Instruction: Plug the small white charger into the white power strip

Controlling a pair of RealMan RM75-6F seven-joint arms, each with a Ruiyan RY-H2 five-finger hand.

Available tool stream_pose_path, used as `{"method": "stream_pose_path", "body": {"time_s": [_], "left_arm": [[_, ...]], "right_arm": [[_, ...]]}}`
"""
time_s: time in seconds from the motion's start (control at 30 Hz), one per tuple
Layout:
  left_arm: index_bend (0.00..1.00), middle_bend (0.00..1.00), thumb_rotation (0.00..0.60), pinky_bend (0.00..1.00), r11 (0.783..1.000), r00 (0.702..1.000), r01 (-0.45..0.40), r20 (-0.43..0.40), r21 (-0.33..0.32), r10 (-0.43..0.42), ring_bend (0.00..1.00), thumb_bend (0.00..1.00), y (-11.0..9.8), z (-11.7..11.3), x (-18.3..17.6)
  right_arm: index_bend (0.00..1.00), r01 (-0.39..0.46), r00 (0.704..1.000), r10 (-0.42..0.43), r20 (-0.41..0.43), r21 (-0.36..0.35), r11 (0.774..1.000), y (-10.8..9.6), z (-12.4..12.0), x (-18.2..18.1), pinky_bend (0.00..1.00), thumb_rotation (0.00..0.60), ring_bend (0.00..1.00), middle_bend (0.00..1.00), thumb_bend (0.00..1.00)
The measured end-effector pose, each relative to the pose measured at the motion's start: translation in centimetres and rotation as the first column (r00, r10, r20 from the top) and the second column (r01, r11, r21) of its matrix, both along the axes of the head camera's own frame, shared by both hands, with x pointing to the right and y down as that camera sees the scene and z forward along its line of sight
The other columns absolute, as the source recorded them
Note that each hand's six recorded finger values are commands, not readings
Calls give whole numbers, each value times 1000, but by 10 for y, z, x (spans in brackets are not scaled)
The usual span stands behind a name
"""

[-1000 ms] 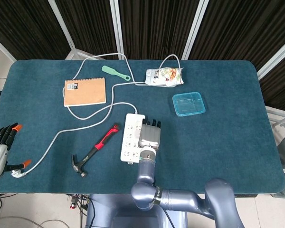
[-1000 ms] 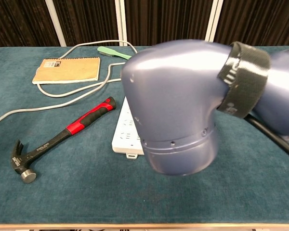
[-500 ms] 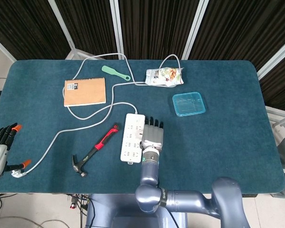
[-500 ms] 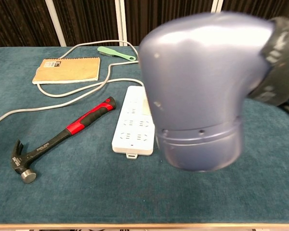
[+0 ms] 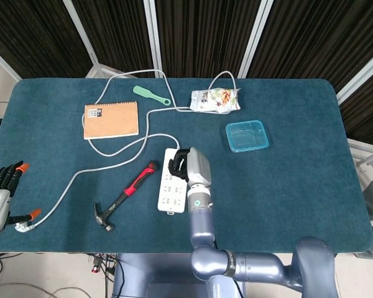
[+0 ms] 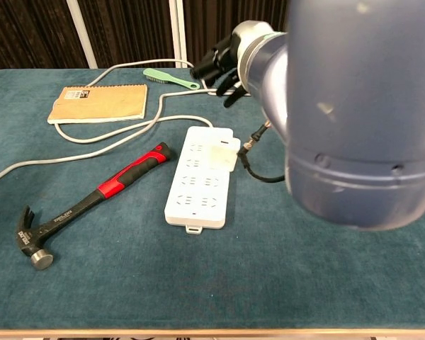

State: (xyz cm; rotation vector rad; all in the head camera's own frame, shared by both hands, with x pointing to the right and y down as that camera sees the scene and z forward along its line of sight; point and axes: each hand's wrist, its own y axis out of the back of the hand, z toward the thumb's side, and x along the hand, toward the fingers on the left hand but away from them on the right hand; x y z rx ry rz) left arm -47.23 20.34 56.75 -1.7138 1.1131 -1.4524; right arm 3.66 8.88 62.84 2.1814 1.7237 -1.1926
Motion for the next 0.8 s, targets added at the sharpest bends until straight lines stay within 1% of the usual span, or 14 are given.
{"method": "stream_pose_path", "body": {"time_s": [0.03, 0.1, 0.13, 0.2, 0.23, 0.3, 0.33, 0.5, 0.63, 0.8], "left_arm": [[0, 0, 600, 0, 1000, 1000, 0, 0, 0, 0, 0, 0, 0, 0, 0], [0, 0, 600, 0, 1000, 1000, 1, -1, -1, -1, 0, 0, 0, 0, 0], [0, 0, 600, 0, 1000, 1000, 1, -2, -1, -1, 0, 0, 0, 0, 0], [0, 0, 600, 0, 1000, 1000, 2, -4, -2, -2, 0, 0, 0, 0, 0], [0, 0, 600, 0, 1000, 1000, 2, -4, -3, -2, 0, 0, 0, 0, 0], [0, 0, 600, 0, 1000, 1000, 2, -4, -4, -2, 0, 0, 0, 1, 0], [0, 0, 600, 0, 1000, 1000, 3, -5, -5, -3, 0, 0, 0, 1, 0], [0, 0, 600, 0, 1000, 1000, 3, -4, -5, -3, 0, 0, 0, 1, 0], [0, 0, 600, 0, 1000, 1000, 7, -3, -8, -7, 0, 0, -1, 2, -1], [0, 0, 600, 0, 1000, 1000, 8, -5, -7, -8, 0, 0, -1, 2, -1]], "right_arm": [[874, -45, 996, 45, 78, -4, 999, -2, 0, 0, 706, 600, 797, 859, 676], [877, -103, 977, 106, 186, -24, 994, -5, 0, 0, 706, 600, 799, 862, 688], [878, -135, 957, 141, 252, -43, 990, -7, 1, 0, 706, 600, 799, 863, 689], [878, -171, 922, 188, 338, -81, 982, -9, 4, -1, 706, 600, 799, 863, 689], [878, -193, 896, 221, 385, -110, 975, -10, 5, -1, 706, 600, 799, 863, 689], [879, -226, 859, 273, 434, -156, 961, -11, 10, 0, 706, 600, 799, 863, 689], [879, -244, 837, 305, 455, -188, 951, -11, 14, 1, 706, 600, 799, 863, 689], [878, -267, 817, 344, 462, -225, 937, -10, 23, 3, 706, 600, 799, 863, 709], [879, -295, 802, 390, 452, -267, 917, -6, 35, 0, 706, 600, 799, 863, 710], [878, -309, 793, 418, 443, -298, 903, 0, 43, -6, 706, 600, 799, 863, 710]]}}
